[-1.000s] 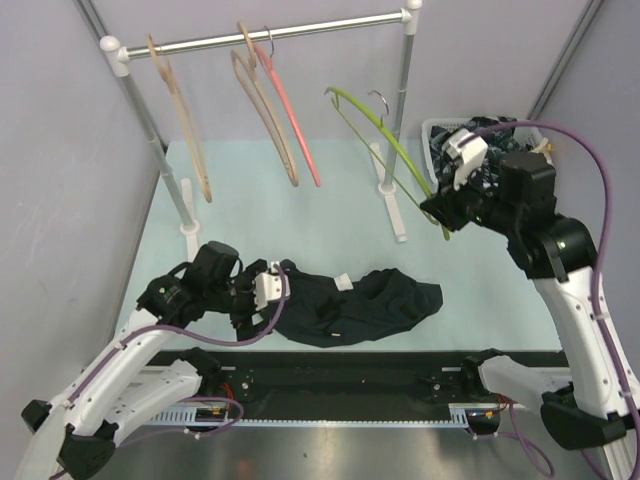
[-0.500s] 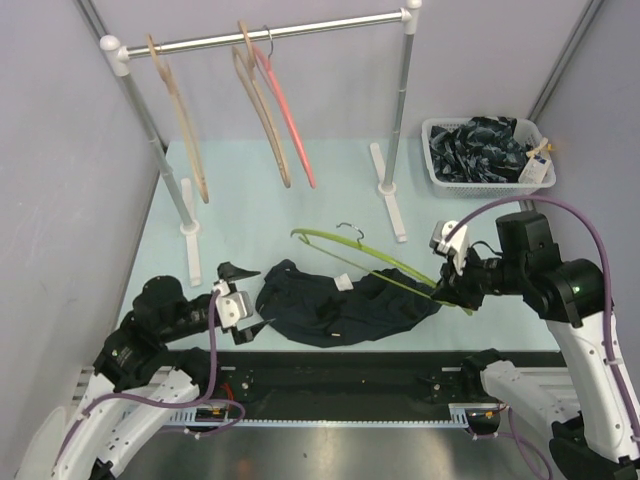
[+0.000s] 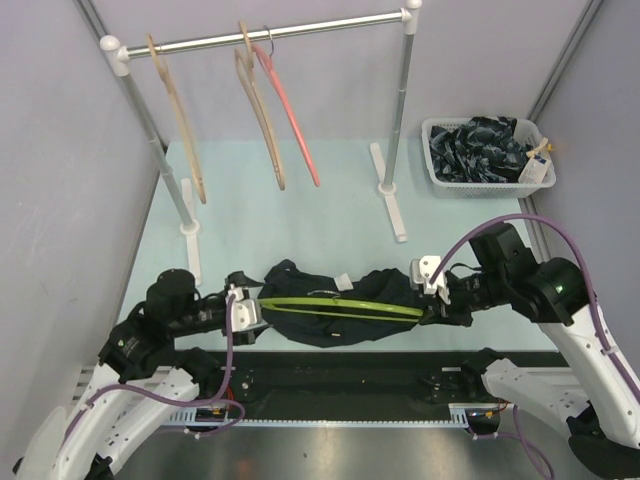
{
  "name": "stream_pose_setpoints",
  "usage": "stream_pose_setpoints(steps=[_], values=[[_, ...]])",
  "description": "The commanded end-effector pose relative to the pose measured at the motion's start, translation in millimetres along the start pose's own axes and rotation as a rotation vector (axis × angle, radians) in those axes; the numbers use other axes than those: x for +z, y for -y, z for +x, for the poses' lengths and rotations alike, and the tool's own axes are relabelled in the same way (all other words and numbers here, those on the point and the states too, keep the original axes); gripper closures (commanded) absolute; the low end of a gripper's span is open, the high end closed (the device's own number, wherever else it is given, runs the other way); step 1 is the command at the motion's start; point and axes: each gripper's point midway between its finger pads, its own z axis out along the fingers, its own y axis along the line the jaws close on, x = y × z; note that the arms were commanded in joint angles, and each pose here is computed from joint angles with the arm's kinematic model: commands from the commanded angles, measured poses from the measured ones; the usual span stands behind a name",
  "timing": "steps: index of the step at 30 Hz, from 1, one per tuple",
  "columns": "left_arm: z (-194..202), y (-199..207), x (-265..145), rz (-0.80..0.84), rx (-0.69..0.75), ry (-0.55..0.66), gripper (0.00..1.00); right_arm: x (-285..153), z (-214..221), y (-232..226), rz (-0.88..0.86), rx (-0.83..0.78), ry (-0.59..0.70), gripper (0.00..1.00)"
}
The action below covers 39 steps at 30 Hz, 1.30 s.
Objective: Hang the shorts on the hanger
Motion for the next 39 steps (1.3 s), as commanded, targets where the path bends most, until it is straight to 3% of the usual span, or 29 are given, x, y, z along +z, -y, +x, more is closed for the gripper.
stream_pose_setpoints(steps=[1,3,5,8,10,11,12,13,14,15,16,22,33,39], values=[[-0.3,13.9,2.8,0.109,0.042,0.001,0.23,-1.9,7.6,-26.9,-0.109,0.020,-0.023,1.00],[8.2,15.5,9.0,0.133,0.018,-0.027,0.37,-1.3,5.0,-25.8,-0.107,0.010,-0.015,1.00],[10.9,17.5,12.5,0.157,0.015,-0.033,0.43,0.2,3.2,-24.1,-0.107,0.003,-0.013,1.00],[10.2,17.3,17.4,0.176,0.001,-0.031,0.61,2.3,3.0,-24.4,-0.118,0.008,-0.018,1.00],[7.5,17.1,19.2,0.187,-0.012,-0.025,0.83,3.2,3.5,-20.8,-0.105,0.010,-0.026,1.00],[6.8,16.1,19.6,0.185,-0.017,-0.026,0.95,4.7,3.5,-17.7,-0.098,0.016,-0.032,0.83],[5.9,12.9,20.9,0.169,-0.043,-0.029,1.00,5.0,4.3,-13.1,-0.067,0.062,-0.048,0.68],[6.0,11.6,21.9,0.166,-0.059,-0.034,1.00,7.3,-3.2,-1.3,-0.017,0.074,-0.026,0.53],[5.7,12.5,22.0,0.170,-0.071,-0.035,1.00,9.3,-7.1,7.9,0.022,0.110,-0.019,0.27],[5.3,11.9,21.8,0.166,-0.085,-0.039,1.00,8.9,-17.8,20.2,0.088,0.152,0.005,0.17],[6.8,11.2,23.0,0.164,-0.103,-0.049,1.00,7.6,-25.0,25.1,0.108,0.150,0.019,0.01],[4.5,7.7,28.0,0.151,-0.172,-0.047,1.00,20.5,-76.7,51.6,0.155,0.034,0.100,0.02],[6.4,-3.8,41.7,0.120,-0.253,-0.060,1.00,69.5,-122.3,69.5,0.125,-0.142,0.170,0.26],[2.4,-7.6,46.4,0.113,-0.251,-0.033,1.00,96.8,-121.2,69.1,0.084,-0.204,0.126,0.46]])
